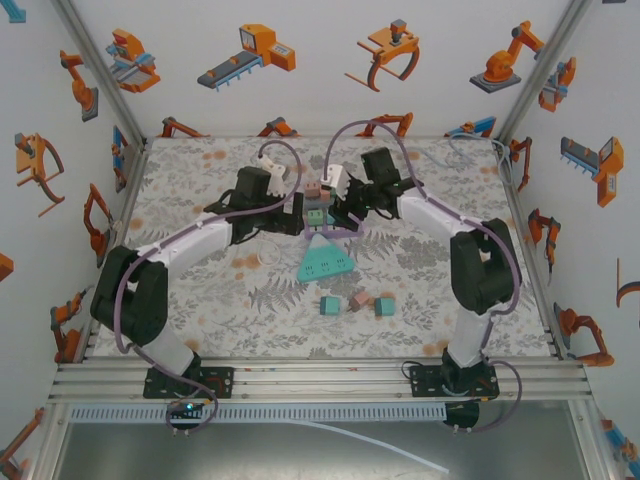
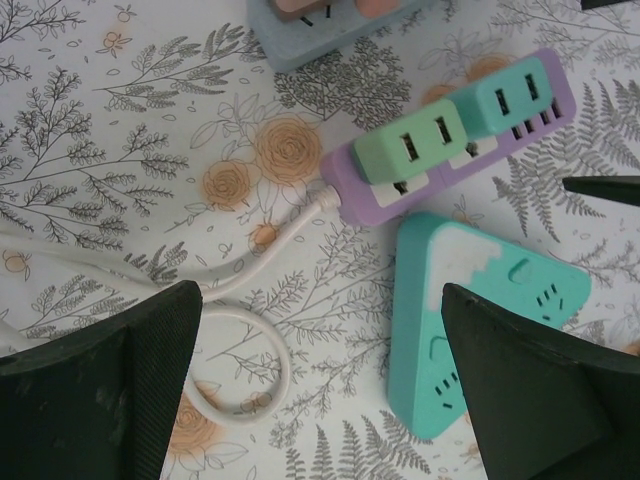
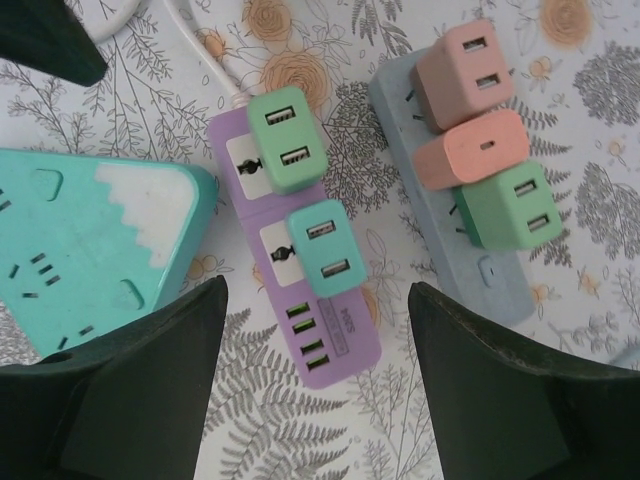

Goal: Pull the plug off the socket

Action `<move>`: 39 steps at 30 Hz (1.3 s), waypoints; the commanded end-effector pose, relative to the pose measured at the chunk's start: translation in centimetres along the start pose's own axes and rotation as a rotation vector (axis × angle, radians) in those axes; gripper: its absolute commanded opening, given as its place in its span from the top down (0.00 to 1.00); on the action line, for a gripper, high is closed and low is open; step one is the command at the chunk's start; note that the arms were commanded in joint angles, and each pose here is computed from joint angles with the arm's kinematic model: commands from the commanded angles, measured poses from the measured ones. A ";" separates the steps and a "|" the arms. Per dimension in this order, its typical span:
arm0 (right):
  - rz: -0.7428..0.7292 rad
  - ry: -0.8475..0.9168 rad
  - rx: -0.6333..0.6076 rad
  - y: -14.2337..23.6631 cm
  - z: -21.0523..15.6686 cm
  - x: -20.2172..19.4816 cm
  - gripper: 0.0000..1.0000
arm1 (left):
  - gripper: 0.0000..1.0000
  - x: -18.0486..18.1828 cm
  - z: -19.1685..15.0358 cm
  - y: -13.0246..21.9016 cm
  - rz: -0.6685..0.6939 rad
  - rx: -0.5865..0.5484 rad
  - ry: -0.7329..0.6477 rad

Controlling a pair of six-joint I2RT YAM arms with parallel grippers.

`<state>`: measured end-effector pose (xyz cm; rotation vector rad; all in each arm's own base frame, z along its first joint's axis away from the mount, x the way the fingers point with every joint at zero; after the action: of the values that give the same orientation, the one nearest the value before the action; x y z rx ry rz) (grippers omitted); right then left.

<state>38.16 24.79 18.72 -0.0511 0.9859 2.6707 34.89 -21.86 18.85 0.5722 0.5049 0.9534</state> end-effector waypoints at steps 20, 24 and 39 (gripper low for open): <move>0.178 0.102 0.031 -3.2 -2.1 0.0 0.50 | 0.10 0.8 -1.2 -7.4 0.015 0.084 -0.015; 0.182 0.102 0.020 -3.3 -1.9 -0.1 0.50 | 0.13 1.0 -2.0 -8.0 0.055 0.125 -0.037; 0.210 0.089 -0.004 -3.9 -1.5 -0.2 0.68 | 0.16 1.0 -4.9 -8.9 0.094 0.244 -0.098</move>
<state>39.51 25.95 14.77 -0.1029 1.1029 2.8247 38.94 -24.59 12.61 0.6956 0.5163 0.9631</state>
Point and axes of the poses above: each hand's point on the last joint's axis, 136 mm out from that joint toward the fingers, its own y axis back along the fingers, its own x axis along the line the jaws close on, z = x × y, the point moved 7 cm from there along y, back along the fingers, and after that the axes turned 4 degrees about -y, right-handed, at the moved point
